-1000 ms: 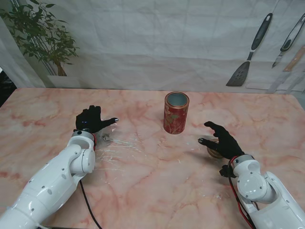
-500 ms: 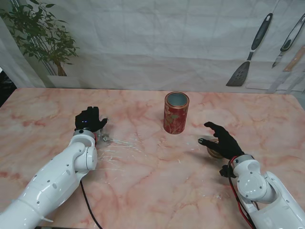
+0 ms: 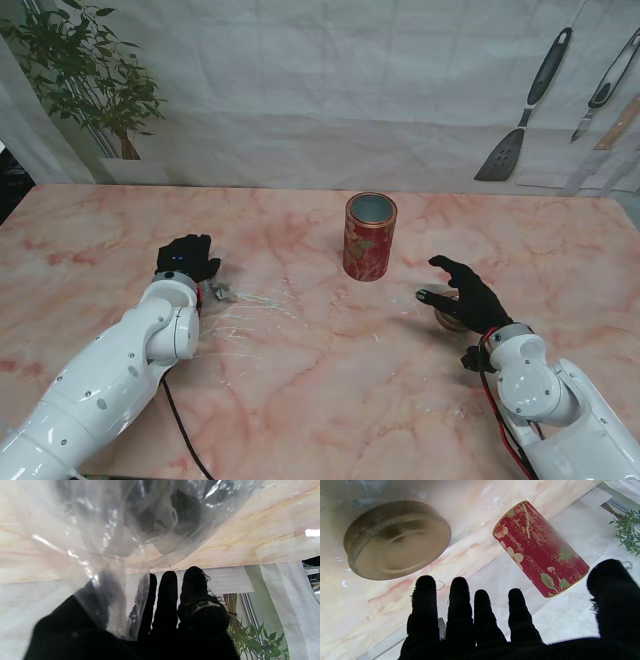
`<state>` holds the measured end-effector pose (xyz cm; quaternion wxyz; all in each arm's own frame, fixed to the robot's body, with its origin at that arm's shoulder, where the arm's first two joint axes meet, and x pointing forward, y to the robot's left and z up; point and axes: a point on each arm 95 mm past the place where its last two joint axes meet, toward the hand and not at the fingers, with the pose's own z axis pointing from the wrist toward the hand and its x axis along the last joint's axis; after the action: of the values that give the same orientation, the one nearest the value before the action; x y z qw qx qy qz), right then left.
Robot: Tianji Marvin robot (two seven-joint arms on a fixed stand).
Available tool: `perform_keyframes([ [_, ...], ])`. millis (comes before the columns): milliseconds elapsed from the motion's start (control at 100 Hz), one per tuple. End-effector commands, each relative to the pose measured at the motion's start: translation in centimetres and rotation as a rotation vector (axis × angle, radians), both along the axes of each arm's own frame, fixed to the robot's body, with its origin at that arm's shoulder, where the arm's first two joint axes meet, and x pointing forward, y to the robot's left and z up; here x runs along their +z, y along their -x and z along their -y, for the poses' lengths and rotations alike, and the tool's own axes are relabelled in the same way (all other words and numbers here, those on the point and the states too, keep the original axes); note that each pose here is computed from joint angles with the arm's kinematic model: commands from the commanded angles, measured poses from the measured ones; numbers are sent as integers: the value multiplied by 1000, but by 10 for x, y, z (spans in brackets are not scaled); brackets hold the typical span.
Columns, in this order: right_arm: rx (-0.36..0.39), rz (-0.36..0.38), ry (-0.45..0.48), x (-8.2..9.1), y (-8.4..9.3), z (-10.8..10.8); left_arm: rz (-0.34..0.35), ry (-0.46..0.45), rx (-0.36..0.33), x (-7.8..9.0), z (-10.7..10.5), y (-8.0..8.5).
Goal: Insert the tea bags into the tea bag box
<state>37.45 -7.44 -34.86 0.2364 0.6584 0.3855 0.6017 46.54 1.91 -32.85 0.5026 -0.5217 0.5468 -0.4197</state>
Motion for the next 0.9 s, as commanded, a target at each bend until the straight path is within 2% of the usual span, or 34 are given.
perform_keyframes([
  [0,16,-5,1,-1,0,-2,-4,-4,5,4,-2,1],
  [140,21,-6,4,-1,0,-2,-12,31,27,5,-3,5],
  [330,24,-7,5,-1,0,-3,-31,204,137,3,0,8],
  [420,24,-7,8,-2,-1,-4,-43,254,178,4,2,10],
  [630,30,-13,9,-2,0,-4,-20,300,222,4,4,10],
  [890,35,-17,10,-1,0,-6,50,353,243,1,6,7],
])
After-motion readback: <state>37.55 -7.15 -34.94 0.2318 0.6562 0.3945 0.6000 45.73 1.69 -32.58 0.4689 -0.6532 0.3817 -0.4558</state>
